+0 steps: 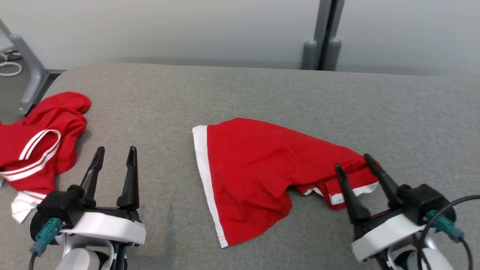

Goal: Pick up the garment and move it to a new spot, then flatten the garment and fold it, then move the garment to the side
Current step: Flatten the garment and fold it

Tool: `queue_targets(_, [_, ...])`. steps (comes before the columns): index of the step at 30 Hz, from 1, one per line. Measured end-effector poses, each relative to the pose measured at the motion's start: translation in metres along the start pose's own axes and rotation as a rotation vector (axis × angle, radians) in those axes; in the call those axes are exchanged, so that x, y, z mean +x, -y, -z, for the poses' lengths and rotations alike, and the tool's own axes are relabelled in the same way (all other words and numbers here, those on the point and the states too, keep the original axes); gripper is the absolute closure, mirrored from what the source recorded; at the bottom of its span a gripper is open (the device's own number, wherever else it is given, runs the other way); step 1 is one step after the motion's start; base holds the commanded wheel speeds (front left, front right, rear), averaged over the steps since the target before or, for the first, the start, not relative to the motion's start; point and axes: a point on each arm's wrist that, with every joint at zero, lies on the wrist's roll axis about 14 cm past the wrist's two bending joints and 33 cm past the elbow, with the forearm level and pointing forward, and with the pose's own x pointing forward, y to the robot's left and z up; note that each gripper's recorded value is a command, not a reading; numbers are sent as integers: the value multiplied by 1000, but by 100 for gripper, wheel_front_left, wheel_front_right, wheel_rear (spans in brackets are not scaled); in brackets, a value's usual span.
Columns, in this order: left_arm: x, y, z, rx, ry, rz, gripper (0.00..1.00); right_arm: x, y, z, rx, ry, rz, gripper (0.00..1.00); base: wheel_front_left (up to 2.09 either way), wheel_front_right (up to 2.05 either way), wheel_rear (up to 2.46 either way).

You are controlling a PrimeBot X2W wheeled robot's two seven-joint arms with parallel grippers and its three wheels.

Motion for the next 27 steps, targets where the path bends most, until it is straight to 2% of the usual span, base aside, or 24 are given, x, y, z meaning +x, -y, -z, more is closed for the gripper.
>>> queue_targets(4, [-3,-11,-5,-15,26,-44,0,15,-56,23,28,-71,-182,0,0,0,0])
queue_targets(10, [-6,-25,-12,-22,61,-95,0,12,-130,64,71,-210,-426,0,0,0,0])
queue_targets(20, [-11,-44,-26,0,111,-158,0,-4,-177,124,66,-406,-629,0,0,0,0])
queue_targets(25, [-13,-49,-29,7,125,-171,0,-10,-184,143,55,-473,-667,0,0,0,0])
queue_targets(26, [-13,-49,-29,11,127,-172,0,-10,-184,147,51,-489,-667,14,0,0,0])
queue_targets(27, [-13,-49,-29,13,127,-171,0,-10,-181,150,51,-501,-661,50,0,0,0])
